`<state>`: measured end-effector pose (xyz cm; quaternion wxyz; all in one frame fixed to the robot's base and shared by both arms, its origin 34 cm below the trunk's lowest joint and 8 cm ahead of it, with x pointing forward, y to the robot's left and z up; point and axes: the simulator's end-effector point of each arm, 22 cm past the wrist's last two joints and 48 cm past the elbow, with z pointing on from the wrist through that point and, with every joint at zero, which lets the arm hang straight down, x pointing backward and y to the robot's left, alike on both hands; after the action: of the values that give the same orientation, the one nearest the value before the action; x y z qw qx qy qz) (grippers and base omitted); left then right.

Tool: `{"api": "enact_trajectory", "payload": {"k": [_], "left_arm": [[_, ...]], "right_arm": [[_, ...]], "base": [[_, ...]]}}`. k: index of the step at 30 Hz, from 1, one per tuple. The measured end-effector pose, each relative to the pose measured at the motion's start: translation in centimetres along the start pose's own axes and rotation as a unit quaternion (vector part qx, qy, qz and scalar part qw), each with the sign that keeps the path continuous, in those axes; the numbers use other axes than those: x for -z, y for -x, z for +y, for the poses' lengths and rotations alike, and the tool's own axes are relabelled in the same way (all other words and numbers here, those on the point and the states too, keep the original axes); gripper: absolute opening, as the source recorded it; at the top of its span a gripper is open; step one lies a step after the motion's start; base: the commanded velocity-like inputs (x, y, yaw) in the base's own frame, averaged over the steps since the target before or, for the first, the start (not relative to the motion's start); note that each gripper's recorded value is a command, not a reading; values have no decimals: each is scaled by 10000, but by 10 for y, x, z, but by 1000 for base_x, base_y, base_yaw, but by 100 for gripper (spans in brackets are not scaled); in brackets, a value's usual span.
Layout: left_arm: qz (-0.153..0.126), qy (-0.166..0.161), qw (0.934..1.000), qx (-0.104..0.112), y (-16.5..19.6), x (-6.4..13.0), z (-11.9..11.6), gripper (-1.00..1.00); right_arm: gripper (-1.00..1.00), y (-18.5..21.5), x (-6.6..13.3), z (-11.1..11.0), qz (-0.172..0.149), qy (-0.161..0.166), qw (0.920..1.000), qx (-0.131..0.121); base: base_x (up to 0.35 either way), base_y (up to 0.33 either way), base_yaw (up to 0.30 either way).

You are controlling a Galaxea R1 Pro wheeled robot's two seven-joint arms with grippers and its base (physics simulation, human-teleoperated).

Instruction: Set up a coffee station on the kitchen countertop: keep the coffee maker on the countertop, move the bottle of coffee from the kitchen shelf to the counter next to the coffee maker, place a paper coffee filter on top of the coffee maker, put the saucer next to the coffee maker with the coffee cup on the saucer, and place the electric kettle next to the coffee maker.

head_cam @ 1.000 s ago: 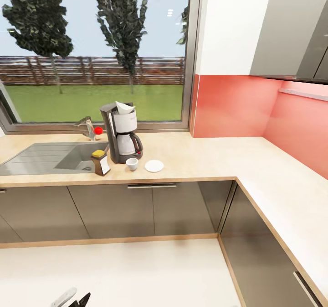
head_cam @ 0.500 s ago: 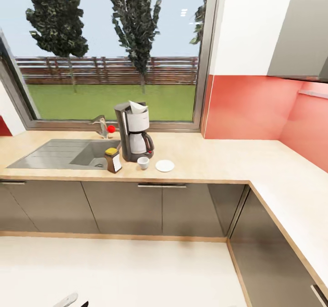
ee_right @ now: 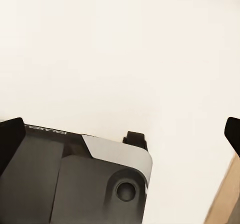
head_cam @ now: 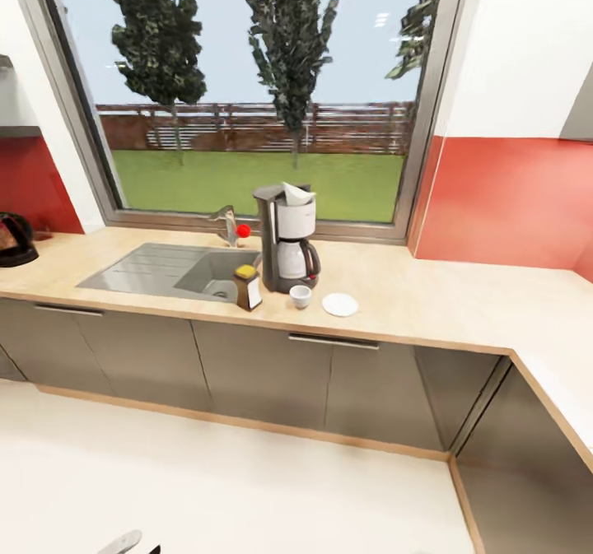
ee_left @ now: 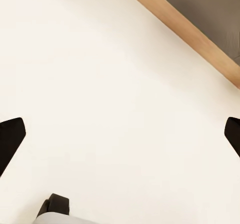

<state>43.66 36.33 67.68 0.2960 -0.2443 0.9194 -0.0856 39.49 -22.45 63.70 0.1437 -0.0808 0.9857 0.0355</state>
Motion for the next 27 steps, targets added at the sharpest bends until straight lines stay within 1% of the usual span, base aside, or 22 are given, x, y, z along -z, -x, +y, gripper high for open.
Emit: {"api": "enact_trajectory", "payload": {"k": [6,8,10,12,13,14,15,17,19,27], "left_arm": [[23,33,10000,-12,0,0,3,100],[92,100,9998,-140,-2,1,8,100],[155,301,9989,-326,-2,2,19,100],[269,856,9936,-683,-6,5,44,100],[339,1084,9897,-871,-9,7,53,100],[367,1142,9883,-943,-10,7,55,100],[395,1182,9871,-1005,-12,8,56,100],[417,1207,9862,-1055,-15,8,56,100],[428,1218,9858,-1074,-15,8,56,100],[459,1230,9855,-1076,-18,8,57,100]], "right_arm": [[100,0,0,0,0,1,10000,0],[100,0,0,-1,0,-3,10000,0],[100,0,0,-1,1,-11,10000,-3],[100,-1,0,-3,6,-24,10000,-7],[100,-1,0,-7,9,-97,10000,-8],[100,-1,0,-8,10,-137,9999,-8],[100,-1,0,-13,12,-274,9996,-8],[100,-1,1,-18,18,-434,9991,-10],[100,-2,1,-20,24,-490,9988,-10],[100,-4,0,-20,55,-508,9987,-5]], "base": [[180,257,279],[195,263,279],[200,263,279],[204,264,279],[206,264,279],[209,264,279],[214,264,279],[227,261,279],[236,254,279],[247,248,275]]}}
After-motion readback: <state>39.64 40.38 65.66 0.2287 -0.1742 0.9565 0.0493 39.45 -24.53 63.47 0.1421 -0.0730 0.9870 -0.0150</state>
